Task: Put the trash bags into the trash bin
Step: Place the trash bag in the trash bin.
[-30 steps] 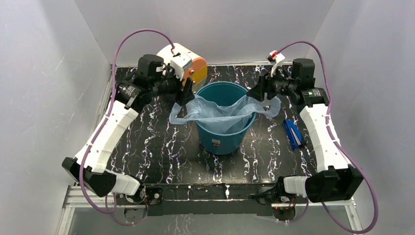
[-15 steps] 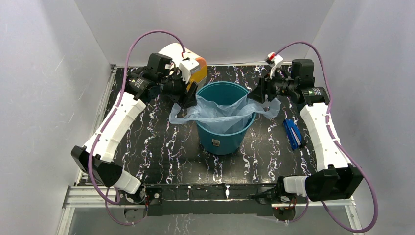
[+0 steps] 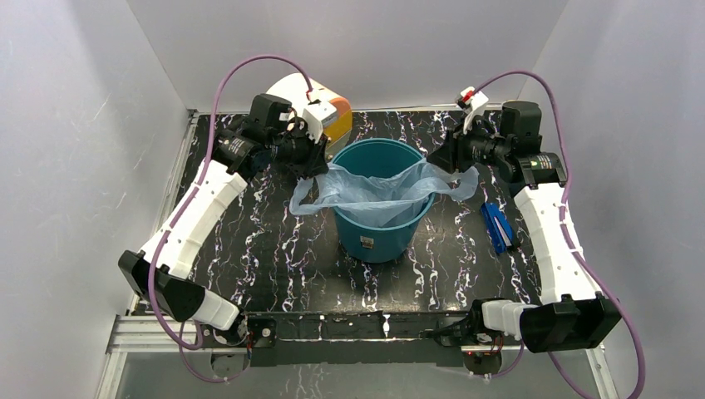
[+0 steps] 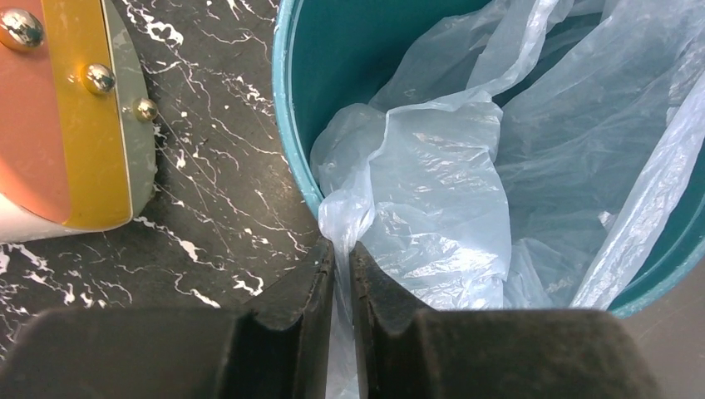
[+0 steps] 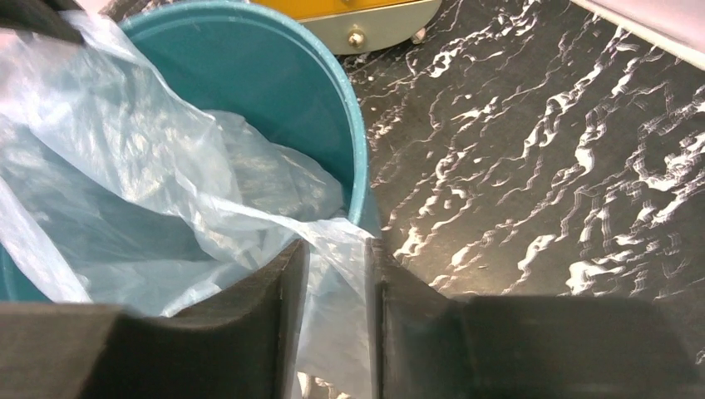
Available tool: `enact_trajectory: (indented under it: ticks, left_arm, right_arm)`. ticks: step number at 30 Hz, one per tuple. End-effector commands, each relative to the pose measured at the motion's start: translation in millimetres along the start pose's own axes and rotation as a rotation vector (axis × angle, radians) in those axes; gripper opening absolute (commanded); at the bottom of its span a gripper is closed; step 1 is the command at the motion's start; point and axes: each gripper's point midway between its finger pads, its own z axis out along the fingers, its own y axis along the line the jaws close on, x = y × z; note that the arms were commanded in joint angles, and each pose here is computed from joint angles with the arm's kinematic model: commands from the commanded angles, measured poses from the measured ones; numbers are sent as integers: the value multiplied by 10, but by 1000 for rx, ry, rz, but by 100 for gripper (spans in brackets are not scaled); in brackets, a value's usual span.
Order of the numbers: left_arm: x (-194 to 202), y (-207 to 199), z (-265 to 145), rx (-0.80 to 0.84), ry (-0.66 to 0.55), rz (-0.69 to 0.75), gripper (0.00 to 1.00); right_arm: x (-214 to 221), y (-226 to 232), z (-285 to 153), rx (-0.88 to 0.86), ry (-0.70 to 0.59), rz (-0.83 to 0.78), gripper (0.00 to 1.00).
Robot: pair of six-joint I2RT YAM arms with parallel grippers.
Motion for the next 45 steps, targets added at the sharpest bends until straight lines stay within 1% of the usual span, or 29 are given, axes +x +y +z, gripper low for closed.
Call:
enact_trajectory:
  ticks: [1,2,3,5,7,8,10,12,14,18,22,25,27,28,30,33,34,36,37,38,41,45]
  left_arm:
    - [-132,-34,-183,-20,-78,16,10]
    - [-138,-37,-189,-20,-82,17,10]
    - [-154,-43,-199,-17,-87,23,8]
    - [-173,-58,-211,-10,-93,29,5]
    - [-183,-61,-216,-10,-96,27,0]
    - [-194,-59,-224,-13,-100,24,0]
    - [-209,-55,-242,-22,-105,13,0]
    - [-220,-56,-254,-25,-112,14,0]
    - [-218,-20,-257,-47,-114,7,0]
    - [-241,-5,-266,-61,-132,-1,0]
    - [-263,6,-273,-73,-154,-16,0]
    - [-272,0,-240,-63,-159,-25,0]
    - [-269,-4,-236,-61,-161,-29,0]
    - [-260,-12,-238,-58,-160,-30,0]
    - [-259,4,-247,-69,-165,-33,0]
    - [-254,19,-242,-76,-161,-38,0]
    - [-255,14,-241,-73,-161,-38,0]
    - [-252,15,-236,-72,-160,-37,0]
    - [-257,15,-241,-73,-161,-36,0]
    - [-262,8,-242,-69,-164,-35,0]
    - [-274,-9,-238,-58,-167,-33,0]
    - [-280,-9,-247,-60,-169,-31,0]
  right_arm:
    - [-217,20,-48,11,-71,-44,59]
    - [-259,17,-38,7,-74,-30,68]
    - [-301,2,-18,3,-70,-19,71]
    - [-342,-25,39,-17,-45,6,72]
    - [-319,-4,80,-65,-5,8,73]
    - [-285,27,98,-92,14,20,74]
    - [-287,177,65,-170,1,0,76]
    - [-256,271,26,-209,-7,-7,78]
    - [-242,270,-3,-192,6,-5,78]
    - [-110,111,9,-99,41,-11,79]
    - [-2,81,67,-106,59,7,78]
    - [-53,27,152,-101,45,64,72]
    - [-27,6,127,-90,77,53,71]
    - [-51,22,107,-95,72,39,69]
    - [-131,102,80,-120,35,37,65]
    - [-162,250,27,-176,-9,21,65]
    - [-146,248,26,-172,-11,19,64]
    - [-129,200,29,-141,-5,26,58]
    - [-102,154,40,-116,6,33,57]
    - [-79,101,48,-90,15,37,57]
    - [-112,-42,77,-19,17,41,65]
    - [-267,-3,85,-52,-25,25,72]
